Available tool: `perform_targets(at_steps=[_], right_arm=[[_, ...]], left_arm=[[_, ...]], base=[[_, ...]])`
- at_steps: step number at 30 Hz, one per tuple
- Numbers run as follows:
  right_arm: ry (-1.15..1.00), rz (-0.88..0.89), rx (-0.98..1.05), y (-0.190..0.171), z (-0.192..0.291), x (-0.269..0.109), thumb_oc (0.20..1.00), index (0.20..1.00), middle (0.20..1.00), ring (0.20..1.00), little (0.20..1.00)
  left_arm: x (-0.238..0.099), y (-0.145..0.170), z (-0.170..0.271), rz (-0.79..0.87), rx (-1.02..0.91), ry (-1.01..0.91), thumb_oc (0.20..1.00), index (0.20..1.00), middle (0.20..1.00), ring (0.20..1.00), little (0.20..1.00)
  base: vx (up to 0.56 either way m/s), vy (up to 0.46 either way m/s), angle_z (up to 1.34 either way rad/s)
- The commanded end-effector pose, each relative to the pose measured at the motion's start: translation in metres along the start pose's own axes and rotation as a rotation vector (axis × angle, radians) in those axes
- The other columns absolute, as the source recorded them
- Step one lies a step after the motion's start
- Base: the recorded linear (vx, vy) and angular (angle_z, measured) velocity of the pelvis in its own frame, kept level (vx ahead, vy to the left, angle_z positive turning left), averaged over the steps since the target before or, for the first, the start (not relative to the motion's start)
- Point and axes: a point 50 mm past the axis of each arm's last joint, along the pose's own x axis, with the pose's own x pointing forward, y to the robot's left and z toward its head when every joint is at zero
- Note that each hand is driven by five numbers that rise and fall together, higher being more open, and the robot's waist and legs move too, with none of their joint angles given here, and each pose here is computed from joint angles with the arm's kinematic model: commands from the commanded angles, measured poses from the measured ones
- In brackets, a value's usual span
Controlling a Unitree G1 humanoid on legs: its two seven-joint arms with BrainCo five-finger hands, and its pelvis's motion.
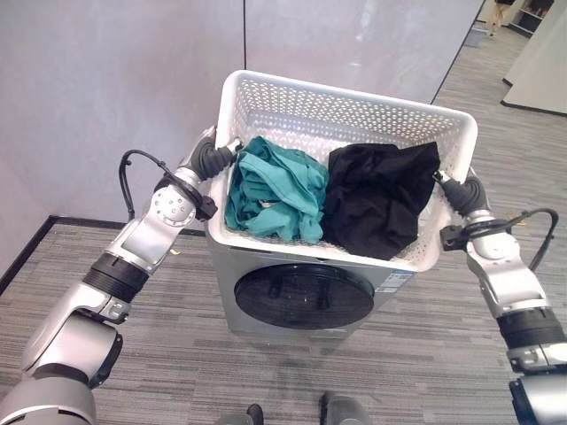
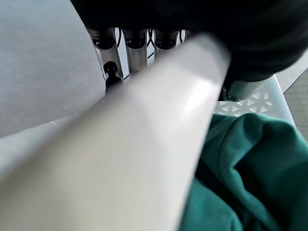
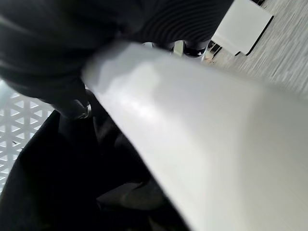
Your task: Grab the laundry basket,head to the washer,open it,put in the laundry and shut it.
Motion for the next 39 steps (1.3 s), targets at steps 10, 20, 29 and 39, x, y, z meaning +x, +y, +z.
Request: perform_targets(at_steps=[10,20,29,39], right_arm=[[0.201,-0.112,-0.201,-0.089,-0.024,-0.005,0.200,0.200,0.200,0.200,0.200],[0.127,-0.115,-0.190,-0.089,0.007,0.017,0.200,0.200,0.200,0.200,0.200],[0.155,-0.087,-0.167,-0.066,0.008,0.036,0.200,0.200,0.200,0.200,0.200],[0.270,-0.003,-0.242,-0.038,0.015,0.064,0.200,0.200,0.200,0.200,0.200]], left_arm=[[0.023,0.066,0.010,0.238,0.038,-0.001,0.200,0.200,0.200,0.200,0.200],[0.042,0.089,0.038,0.276,0.050,-0.029,0.200,0.200,0.200,0.200,0.200],[0.057,0.090,0.050,0.259,0.119,-0.029,0.200,0.200,0.200,0.200,0.200],[0.053,0.103,0.034,0.254,0.153,0.049,0.200,0.200,0.200,0.200,0.200]], base=[[0.18,-0.187,0.37],[0.03,-0.128,0.05],[0.12,0.229,-0.23],[0.06,0.129,-0.51]])
